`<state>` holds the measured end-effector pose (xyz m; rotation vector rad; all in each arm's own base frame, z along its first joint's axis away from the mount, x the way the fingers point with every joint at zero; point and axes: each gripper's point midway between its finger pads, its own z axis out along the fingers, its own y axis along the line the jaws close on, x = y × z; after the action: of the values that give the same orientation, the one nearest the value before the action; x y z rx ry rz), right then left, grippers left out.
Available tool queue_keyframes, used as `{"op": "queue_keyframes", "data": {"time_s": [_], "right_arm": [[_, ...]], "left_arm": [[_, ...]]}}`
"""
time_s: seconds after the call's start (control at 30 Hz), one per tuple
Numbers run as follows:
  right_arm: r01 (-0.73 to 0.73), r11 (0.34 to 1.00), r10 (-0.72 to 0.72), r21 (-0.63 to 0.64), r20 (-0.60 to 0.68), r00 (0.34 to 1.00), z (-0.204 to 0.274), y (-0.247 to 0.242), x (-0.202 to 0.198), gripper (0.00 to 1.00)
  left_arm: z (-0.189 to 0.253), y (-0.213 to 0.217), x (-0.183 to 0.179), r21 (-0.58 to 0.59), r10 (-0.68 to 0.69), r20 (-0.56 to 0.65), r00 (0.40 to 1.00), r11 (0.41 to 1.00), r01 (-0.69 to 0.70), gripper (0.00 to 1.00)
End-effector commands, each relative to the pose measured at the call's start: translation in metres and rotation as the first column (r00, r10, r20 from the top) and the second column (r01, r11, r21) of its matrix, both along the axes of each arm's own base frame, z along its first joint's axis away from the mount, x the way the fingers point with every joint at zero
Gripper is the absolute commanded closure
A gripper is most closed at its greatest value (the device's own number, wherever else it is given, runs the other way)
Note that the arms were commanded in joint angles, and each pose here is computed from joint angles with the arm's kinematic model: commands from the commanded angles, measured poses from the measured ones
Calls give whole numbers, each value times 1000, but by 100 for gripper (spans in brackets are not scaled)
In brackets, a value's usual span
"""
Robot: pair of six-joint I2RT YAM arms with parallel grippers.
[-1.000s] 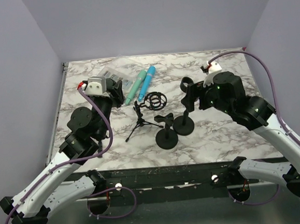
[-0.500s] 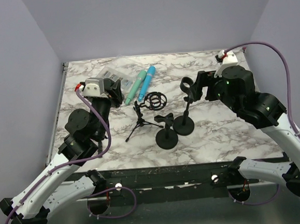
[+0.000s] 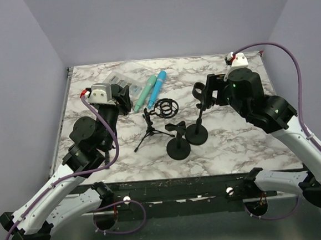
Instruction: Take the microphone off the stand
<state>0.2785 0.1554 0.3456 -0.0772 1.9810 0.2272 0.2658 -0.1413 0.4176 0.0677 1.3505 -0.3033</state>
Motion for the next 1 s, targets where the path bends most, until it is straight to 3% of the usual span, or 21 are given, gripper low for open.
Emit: {"op": "queue_keyframes", "data": {"time_s": [0.0,0.17,0.3,0.43,0.53,0.63,0.73,0.83,0.9,0.97], "right_arm": [[-11,1000,11,18,40,999,13,2,1,14],[-102,994,96,37,122,988,54,11,-3,5],[-342,939,331,31,185,925,86,48,-14,0],[-644,763,628,49,180,757,99,107,-35,0],[-805,585,786,98,177,592,95,147,-51,4],[-902,415,878,119,209,431,85,175,-71,6],[-948,297,907,109,277,316,82,190,-85,7],[-977,176,924,120,321,206,83,200,-103,12],[-985,108,937,137,317,147,78,205,-111,22],[-986,61,945,155,309,107,74,207,-116,24]], "left_arm": [[8,2,-3,-24,-8,31,999,1000,8,100],[27,-22,-23,-53,-208,46,977,976,210,100],[49,-44,-54,-71,-434,129,891,893,445,100],[65,-62,-93,-15,-623,223,750,767,642,100],[69,-71,-112,5,-706,249,663,686,728,100],[72,-77,-128,13,-762,265,591,615,788,100],[75,-83,-142,15,-810,277,516,541,841,100],[73,-88,-147,17,-837,267,478,500,866,100],[73,-88,-146,16,-838,262,478,499,866,100],[72,-87,-147,19,-837,265,478,500,866,100]]}}
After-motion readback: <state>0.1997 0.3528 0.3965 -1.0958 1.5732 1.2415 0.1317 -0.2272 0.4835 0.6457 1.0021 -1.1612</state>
